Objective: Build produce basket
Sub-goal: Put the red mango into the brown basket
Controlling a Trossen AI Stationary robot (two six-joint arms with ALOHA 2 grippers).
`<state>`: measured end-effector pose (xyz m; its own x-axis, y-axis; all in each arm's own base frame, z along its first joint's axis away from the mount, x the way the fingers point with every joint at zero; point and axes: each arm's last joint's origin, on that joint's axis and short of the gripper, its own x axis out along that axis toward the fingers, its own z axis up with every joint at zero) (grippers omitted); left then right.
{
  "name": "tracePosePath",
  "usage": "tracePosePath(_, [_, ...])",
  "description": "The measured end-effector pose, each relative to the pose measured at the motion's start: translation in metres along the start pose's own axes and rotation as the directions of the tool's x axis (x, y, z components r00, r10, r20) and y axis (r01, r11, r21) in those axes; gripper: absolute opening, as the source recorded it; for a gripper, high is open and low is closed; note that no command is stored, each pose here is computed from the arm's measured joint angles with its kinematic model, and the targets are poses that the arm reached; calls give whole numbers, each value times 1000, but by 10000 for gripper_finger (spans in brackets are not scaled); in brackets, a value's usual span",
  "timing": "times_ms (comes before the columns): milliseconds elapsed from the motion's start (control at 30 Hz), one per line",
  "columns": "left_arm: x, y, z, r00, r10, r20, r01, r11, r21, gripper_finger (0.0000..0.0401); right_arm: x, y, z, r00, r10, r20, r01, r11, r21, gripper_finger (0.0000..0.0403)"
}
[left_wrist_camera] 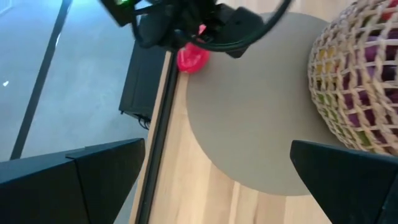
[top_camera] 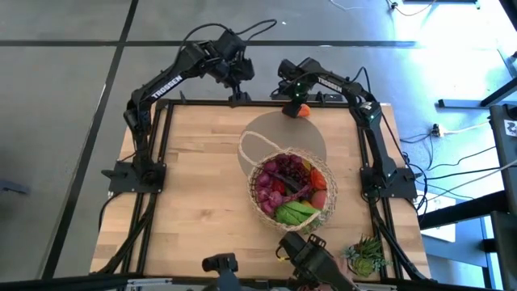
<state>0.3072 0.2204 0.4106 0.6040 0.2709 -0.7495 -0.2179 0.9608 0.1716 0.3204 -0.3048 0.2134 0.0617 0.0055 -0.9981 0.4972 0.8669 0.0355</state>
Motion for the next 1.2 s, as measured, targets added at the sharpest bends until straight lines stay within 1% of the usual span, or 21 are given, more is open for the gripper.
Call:
tracePosePath(67, [1,-5,2,1000,-8,2,8,1000,10,392,0,-1,0,1000,8,3,-8,1000,2,168])
tracePosePath(133, [1,-10,4,1000,-18,4,18,1000,21,392,0,-1,0,1000,9,3,-9,1000,0,193])
tracePosePath(300, [3,-22,9,999,-41,10,41,998,49,392,0,0,-2,999,37,-7,-38,999,-27,280])
tracePosePath(400, [3,-30,12,998,-56,13,55,996,65,392,0,-1,-1,1000,23,1,-23,999,-29,334])
tracePosePath(500, [4,-37,15,998,-66,15,65,995,80,392,0,-5,0,1000,-25,2,25,998,-59,366])
tracePosePath(567, [4,-39,16,999,-48,17,46,995,87,392,0,-6,-1,998,-57,-4,57,996,-68,372])
tracePosePath(700, [4,-37,19,999,19,31,-21,996,90,392,1,-8,-2,992,-120,-25,118,991,-70,373])
tracePosePath(800, [4,-32,18,999,40,34,-43,995,86,392,10,-7,-4,993,-111,-39,108,991,-75,372])
tracePosePath(967, [3,-27,16,998,51,31,-53,996,74,392,27,-6,-9,996,-59,-60,54,996,-77,372])
tracePosePath(1067, [3,-25,17,997,69,36,-71,995,72,392,36,-6,-8,997,-62,-41,58,994,-90,372])
tracePosePath(1200, [3,-25,17,996,87,32,-89,993,72,392,43,-5,-11,998,-47,-47,43,995,-92,372])
